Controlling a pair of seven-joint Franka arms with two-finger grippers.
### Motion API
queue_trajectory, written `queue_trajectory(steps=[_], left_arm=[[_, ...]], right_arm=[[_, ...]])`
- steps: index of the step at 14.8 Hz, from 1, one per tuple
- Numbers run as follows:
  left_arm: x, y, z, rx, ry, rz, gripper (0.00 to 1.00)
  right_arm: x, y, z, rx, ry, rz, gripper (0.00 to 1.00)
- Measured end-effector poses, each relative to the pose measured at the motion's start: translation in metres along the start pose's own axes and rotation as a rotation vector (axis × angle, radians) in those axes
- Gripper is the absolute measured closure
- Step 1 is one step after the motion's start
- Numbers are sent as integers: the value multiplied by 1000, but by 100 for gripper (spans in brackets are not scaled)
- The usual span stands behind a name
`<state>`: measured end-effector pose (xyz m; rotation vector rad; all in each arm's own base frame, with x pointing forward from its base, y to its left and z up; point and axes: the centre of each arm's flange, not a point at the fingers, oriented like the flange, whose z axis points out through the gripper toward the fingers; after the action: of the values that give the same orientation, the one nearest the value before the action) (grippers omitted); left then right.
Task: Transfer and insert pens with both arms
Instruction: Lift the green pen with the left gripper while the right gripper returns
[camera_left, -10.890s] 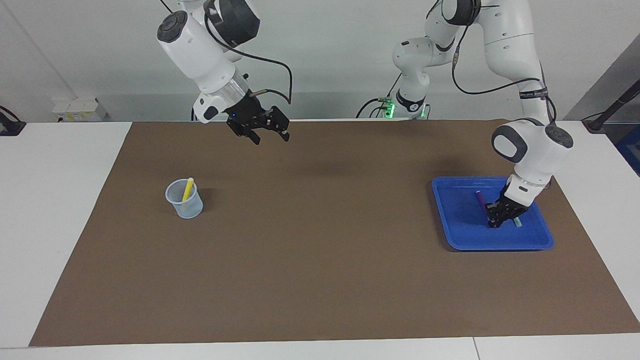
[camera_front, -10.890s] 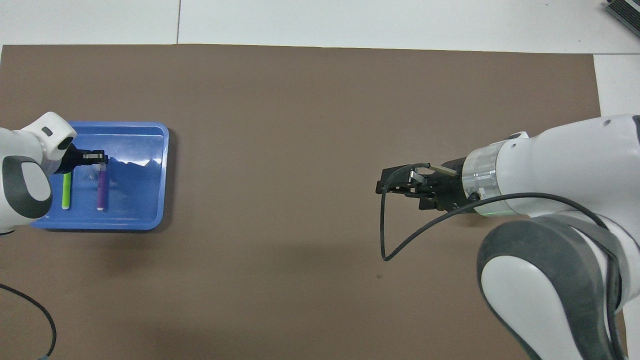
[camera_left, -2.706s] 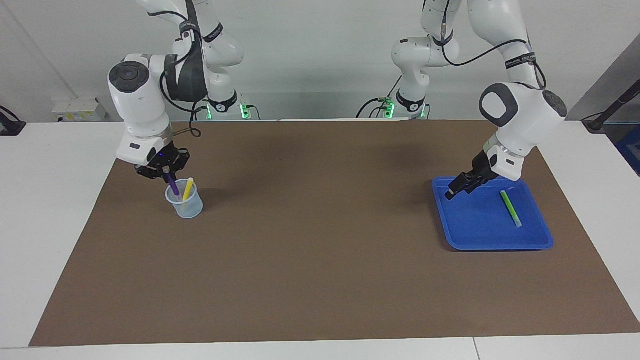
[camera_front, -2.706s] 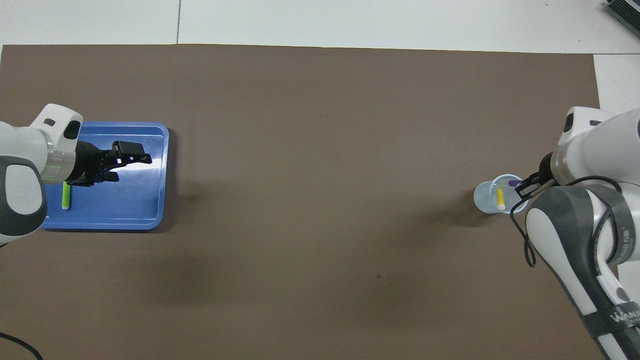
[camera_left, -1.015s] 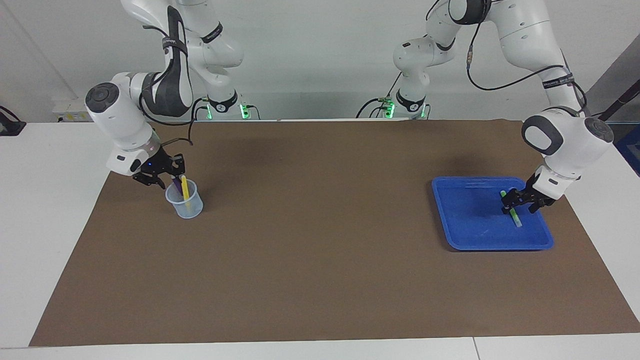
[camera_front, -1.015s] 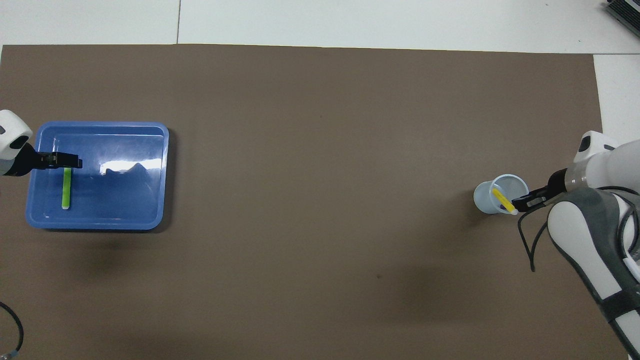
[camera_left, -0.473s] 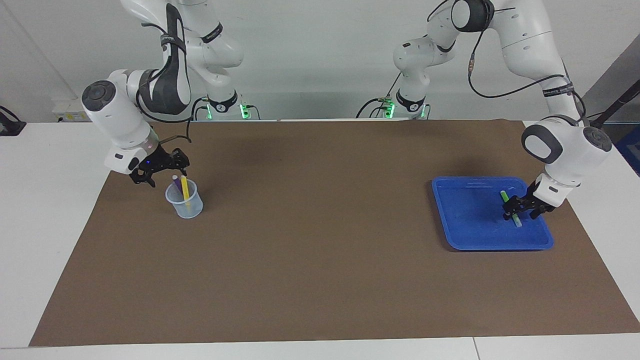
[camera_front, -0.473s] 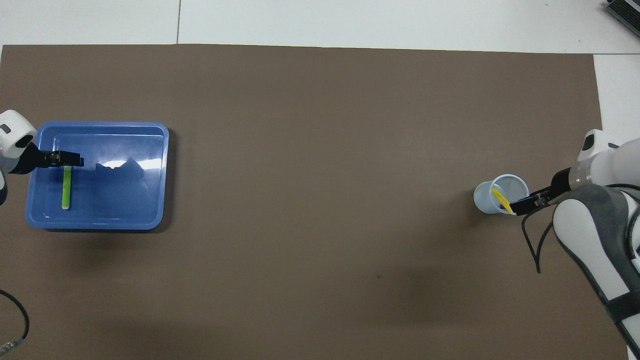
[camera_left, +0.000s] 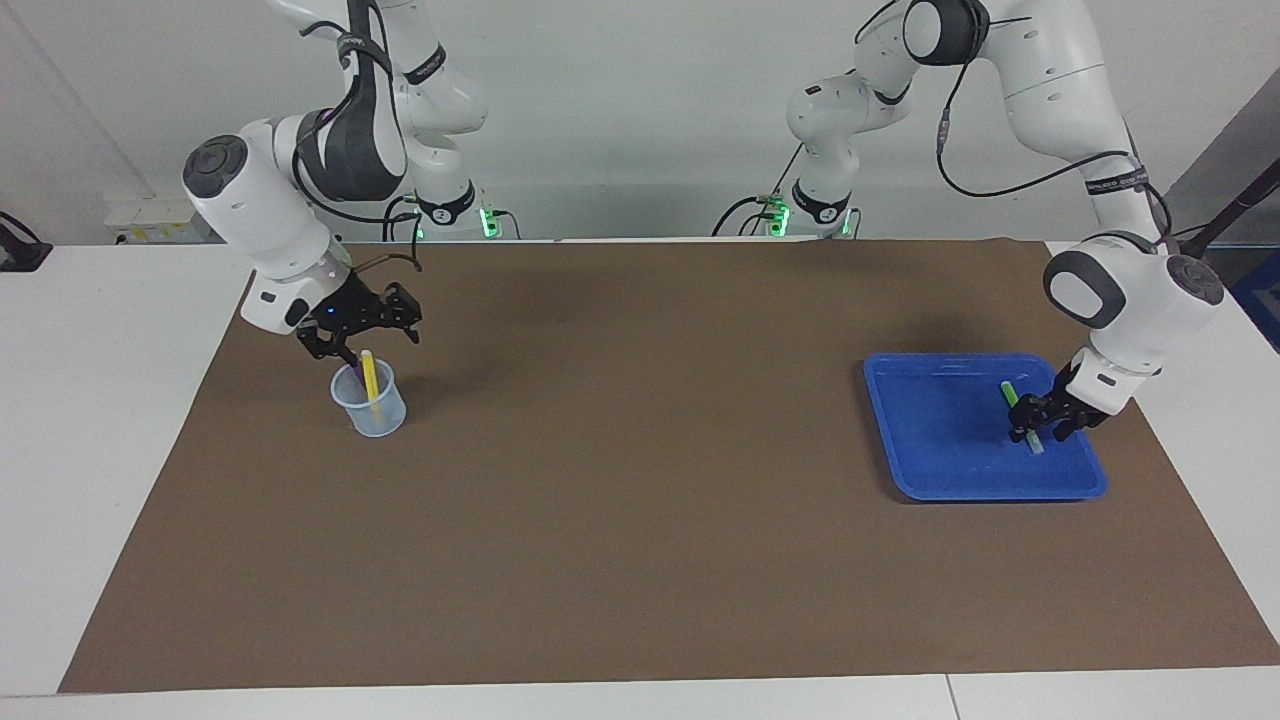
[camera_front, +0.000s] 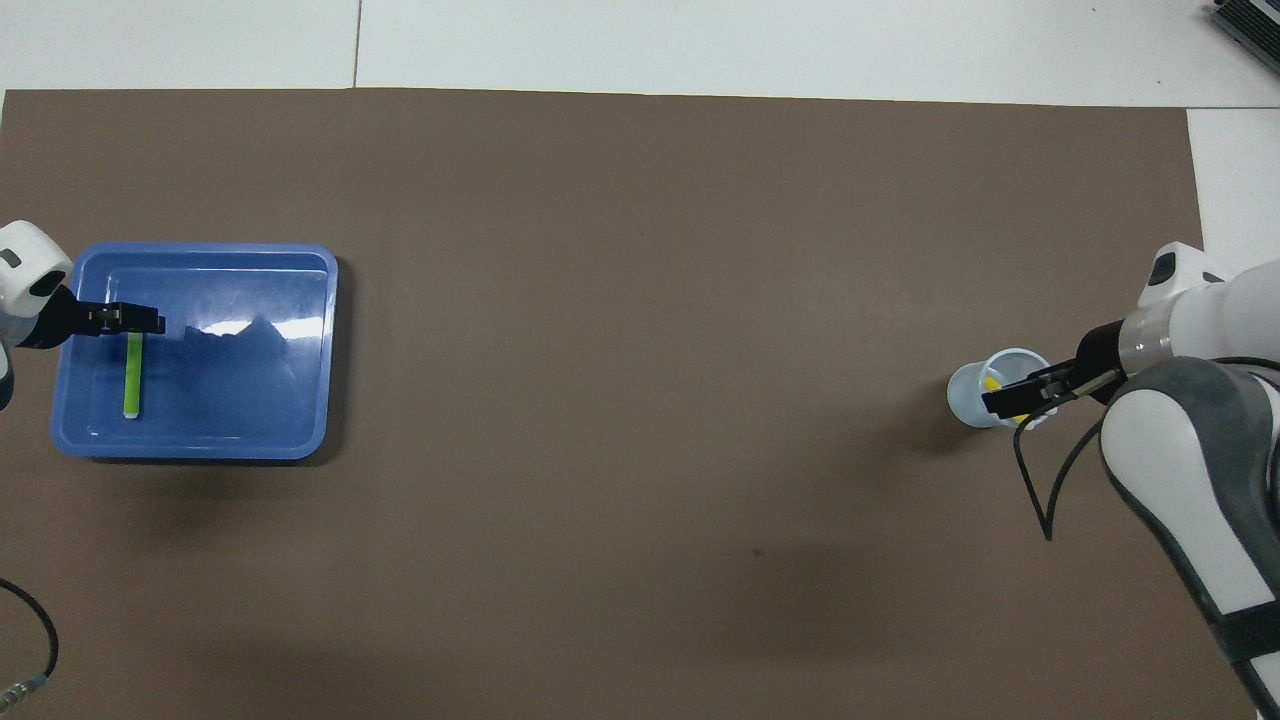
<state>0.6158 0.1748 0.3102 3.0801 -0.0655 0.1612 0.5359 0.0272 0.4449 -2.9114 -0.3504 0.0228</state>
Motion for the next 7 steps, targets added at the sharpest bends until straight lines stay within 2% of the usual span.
queue_trajectory(steps=[4, 7], left_arm=[[1, -1, 3, 4, 7, 0, 20], [1, -1, 3, 4, 7, 0, 20]], right_arm=[[17, -84, 1, 88, 17, 204, 0], [27, -136, -2, 146, 58, 359, 0]])
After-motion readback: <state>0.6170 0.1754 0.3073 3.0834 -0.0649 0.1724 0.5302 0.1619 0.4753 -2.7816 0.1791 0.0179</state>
